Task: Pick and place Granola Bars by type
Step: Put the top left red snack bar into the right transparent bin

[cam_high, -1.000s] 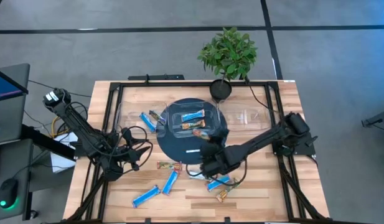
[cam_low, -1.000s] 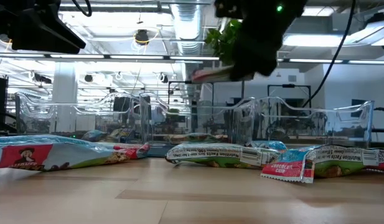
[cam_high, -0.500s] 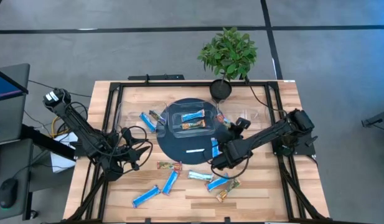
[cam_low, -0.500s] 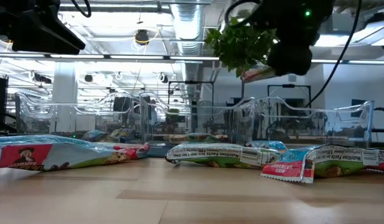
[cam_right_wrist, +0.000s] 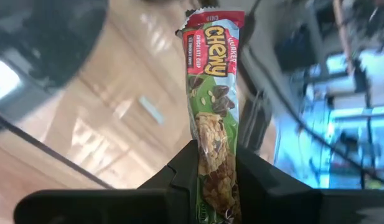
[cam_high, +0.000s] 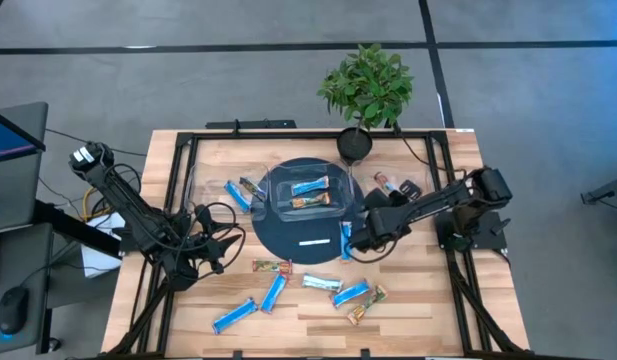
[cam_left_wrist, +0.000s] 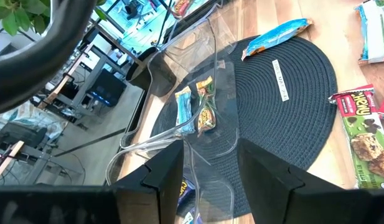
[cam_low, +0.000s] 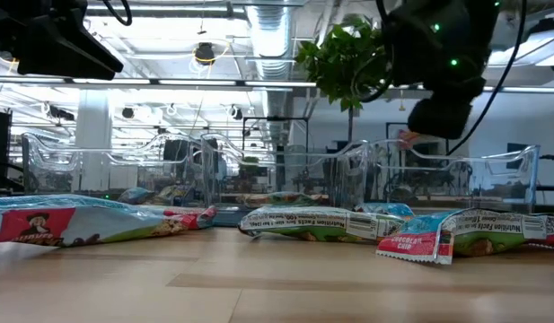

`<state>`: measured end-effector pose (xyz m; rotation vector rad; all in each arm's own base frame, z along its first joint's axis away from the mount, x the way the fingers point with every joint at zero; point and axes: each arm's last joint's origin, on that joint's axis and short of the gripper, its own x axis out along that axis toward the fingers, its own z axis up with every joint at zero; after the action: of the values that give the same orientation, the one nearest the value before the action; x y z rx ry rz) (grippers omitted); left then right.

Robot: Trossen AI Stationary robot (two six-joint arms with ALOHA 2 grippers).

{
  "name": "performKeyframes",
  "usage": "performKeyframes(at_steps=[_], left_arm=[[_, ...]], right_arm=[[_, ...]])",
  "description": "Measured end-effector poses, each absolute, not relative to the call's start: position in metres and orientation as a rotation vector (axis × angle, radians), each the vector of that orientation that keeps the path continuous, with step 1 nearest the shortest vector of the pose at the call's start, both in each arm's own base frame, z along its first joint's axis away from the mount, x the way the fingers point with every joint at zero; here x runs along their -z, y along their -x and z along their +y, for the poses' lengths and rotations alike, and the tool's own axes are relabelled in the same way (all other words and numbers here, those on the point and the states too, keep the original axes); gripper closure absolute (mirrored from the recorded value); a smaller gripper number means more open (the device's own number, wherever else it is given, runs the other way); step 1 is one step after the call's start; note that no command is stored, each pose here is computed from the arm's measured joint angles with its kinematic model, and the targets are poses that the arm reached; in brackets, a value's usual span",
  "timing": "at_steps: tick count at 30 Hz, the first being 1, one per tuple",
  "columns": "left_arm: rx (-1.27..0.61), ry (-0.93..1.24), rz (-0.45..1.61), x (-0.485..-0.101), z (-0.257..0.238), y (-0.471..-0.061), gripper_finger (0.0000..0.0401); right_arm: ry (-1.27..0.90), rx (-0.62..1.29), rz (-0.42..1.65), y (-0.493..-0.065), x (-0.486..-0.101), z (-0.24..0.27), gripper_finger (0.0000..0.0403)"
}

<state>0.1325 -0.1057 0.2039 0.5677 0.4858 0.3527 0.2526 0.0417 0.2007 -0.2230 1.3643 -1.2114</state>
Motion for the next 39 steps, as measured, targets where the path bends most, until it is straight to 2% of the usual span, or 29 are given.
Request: performKeyframes(at_steps=[5,23,28,39], left_arm=[[-0.353,-0.568,0.486,-0.204,-0.106,-0.133,0.0255],[-0.353,-0.565,0.485,-0.204,-0.106,-0.133,0.0255],[-0.353,-0.565,0.486,-0.204,-0.106,-0.133,0.0255],[-0.358,-0.566,0.483,-0.204,-0.106,-0.132,0.0255]], right_arm=[[0.145,1.219,1.428,-0.245,-0.200,0.034,0.0341],[0.223,1.006,1.673,-0.255,-0.195,-0.022,0.0341],[0.227,0.944,1.682,-0.259,-0.192,-0.032,0.0341],[0.115,0.956,1.664,-0.257,-0.198,-0.045,0.0329]])
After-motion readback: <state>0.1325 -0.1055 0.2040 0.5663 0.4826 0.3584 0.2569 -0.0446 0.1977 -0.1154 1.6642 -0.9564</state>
